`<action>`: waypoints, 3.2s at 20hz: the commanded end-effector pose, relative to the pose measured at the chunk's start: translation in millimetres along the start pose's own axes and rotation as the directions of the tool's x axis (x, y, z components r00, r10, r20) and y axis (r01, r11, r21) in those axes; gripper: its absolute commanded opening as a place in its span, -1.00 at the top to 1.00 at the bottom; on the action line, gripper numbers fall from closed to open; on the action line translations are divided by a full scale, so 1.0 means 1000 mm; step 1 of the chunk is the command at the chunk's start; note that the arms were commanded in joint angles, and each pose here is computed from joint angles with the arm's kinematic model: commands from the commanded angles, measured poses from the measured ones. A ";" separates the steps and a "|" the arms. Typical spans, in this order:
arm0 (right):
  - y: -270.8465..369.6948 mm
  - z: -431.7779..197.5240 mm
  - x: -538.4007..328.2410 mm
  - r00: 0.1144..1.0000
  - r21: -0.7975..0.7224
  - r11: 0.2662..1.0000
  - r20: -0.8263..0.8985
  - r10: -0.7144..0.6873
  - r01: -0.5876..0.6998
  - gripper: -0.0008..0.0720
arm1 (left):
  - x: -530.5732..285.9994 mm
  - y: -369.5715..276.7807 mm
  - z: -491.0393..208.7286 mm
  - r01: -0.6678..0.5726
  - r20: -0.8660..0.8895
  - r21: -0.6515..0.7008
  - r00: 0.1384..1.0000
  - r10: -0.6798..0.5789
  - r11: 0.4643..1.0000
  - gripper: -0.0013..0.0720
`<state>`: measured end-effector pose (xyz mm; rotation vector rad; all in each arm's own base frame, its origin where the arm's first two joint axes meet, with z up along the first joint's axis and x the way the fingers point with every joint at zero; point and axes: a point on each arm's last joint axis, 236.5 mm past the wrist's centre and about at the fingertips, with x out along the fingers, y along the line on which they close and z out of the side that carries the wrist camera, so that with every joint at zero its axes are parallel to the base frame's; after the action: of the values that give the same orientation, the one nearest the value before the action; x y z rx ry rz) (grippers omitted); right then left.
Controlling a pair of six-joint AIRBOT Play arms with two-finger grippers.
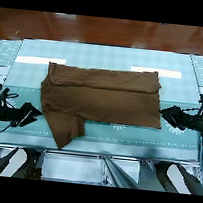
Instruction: Fold the shirts.
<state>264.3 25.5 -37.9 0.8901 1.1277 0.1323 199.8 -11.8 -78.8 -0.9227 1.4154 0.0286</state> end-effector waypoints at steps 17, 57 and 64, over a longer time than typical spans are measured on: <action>0.000 0.029 -0.020 0.994 -0.020 0.997 0.090 -0.069 0.071 -0.15 | 0.054 -0.055 -0.021 0.042 -0.163 0.203 0.987 -0.009 0.978 0.90; 0.051 0.117 0.050 0.981 -0.125 0.991 -0.192 0.014 -0.039 0.92 | 0.002 -0.169 0.152 0.126 0.139 0.332 0.974 -0.181 0.935 0.90; 0.064 0.177 0.085 0.988 -0.115 0.989 -0.130 0.078 -0.093 0.92 | 0.043 -0.218 0.221 0.152 0.116 0.325 0.973 -0.199 0.933 0.90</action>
<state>442.3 14.0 -30.7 0.8190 1.2278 0.3224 473.0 -50.7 -18.2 -0.7383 1.1563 -0.2572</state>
